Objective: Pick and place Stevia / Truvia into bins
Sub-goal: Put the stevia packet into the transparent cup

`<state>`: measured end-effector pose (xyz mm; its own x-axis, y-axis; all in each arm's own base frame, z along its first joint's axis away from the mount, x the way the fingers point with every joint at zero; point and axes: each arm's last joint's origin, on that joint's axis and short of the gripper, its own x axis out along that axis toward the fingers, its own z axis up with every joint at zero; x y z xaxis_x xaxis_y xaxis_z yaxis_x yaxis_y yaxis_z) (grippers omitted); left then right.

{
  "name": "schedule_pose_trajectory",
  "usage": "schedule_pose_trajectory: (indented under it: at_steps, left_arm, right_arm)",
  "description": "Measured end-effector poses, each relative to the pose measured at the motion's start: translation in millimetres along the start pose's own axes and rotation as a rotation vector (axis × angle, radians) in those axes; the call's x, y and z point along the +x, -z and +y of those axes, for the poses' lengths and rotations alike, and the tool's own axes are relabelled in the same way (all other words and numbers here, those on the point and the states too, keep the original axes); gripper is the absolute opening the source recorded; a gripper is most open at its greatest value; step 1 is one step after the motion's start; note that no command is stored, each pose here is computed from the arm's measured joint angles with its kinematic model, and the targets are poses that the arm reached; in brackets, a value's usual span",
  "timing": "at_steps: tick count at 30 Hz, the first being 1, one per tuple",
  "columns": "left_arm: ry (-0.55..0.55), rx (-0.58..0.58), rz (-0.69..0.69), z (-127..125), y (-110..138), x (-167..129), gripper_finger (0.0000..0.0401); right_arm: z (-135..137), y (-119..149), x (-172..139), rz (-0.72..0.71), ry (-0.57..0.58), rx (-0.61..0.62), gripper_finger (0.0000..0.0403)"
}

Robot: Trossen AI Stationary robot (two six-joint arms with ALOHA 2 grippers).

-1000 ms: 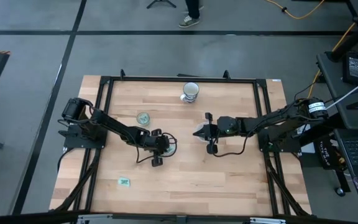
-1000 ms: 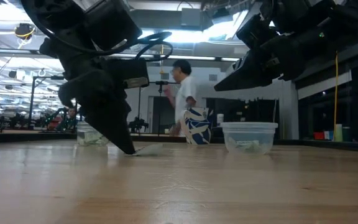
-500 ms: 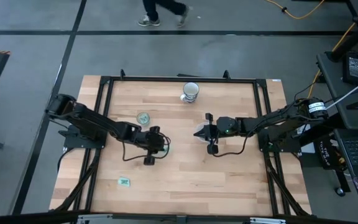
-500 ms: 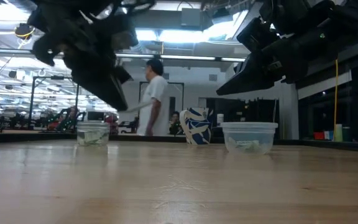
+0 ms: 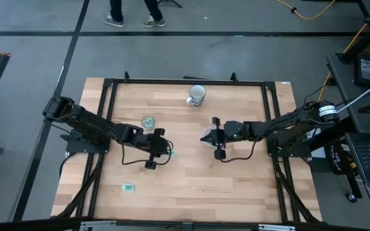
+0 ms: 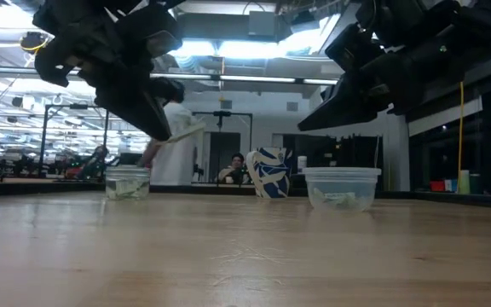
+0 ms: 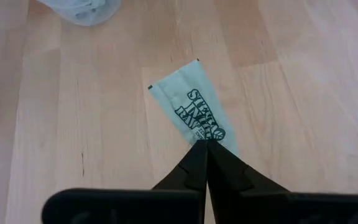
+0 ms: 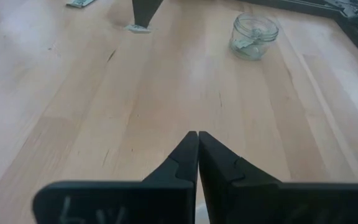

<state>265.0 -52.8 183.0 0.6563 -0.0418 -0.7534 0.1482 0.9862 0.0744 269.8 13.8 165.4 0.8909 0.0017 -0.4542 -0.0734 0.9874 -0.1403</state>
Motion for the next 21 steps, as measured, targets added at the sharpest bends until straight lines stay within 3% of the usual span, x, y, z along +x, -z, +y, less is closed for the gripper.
schedule_pose_trajectory:
  at_steps: [9,21]
  left_arm:
    - [0.008,-0.056,-0.125,-0.8,31.9,7.2,0.0002]
    - [0.008,-0.08,-0.343,2.6,58.3,-27.3,0.0002]
  right_arm:
    - [1.9,-0.3,-0.1,-0.002,-0.006,-0.005,0.0016]
    - [1.7,-1.3,-0.1,-0.011,-0.005,-0.007,0.0016]
